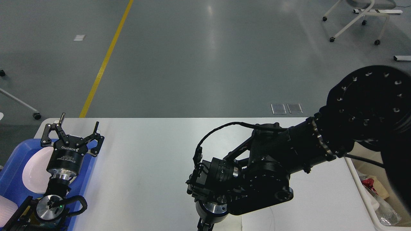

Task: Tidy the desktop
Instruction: 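Move the right gripper down to the small white paper piece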

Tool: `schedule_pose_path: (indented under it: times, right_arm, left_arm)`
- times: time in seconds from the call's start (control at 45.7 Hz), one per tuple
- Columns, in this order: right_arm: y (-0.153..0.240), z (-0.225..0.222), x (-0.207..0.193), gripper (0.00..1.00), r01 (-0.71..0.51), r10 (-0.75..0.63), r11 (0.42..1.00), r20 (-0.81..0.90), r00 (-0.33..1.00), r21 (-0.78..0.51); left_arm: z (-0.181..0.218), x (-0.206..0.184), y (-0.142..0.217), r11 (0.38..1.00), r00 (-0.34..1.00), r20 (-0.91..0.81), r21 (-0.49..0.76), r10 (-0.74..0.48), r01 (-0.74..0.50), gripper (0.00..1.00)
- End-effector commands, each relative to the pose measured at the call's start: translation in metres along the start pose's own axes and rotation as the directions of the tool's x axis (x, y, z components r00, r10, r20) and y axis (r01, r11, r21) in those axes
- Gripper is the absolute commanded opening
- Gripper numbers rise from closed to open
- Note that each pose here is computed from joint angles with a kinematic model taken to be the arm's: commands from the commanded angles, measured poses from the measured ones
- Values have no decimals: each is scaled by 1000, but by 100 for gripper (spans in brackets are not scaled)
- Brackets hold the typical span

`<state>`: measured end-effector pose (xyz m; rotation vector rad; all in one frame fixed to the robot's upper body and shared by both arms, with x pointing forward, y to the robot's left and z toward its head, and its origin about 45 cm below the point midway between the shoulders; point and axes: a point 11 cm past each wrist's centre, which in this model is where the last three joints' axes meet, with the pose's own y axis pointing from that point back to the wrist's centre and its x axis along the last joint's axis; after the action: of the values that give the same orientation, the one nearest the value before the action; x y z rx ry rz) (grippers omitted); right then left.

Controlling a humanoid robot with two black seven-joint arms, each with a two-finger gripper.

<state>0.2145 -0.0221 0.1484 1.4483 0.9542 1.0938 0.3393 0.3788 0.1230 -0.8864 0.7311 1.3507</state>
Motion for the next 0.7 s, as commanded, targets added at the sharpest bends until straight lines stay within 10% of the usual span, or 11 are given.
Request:
schedule_pose_path:
  times: [0.0,0.679]
  right_arm:
    - [-23,0,-13,97,-5,4,1000,-14,1000,-3]
    - [-81,22,-72,98,79,-86,992,-69,994,-100]
  left_arm:
    - [0,0,0,1000,1000,0,0,0,0,96]
    - [0,0,0,1000,1000,0,-1,0,0,96]
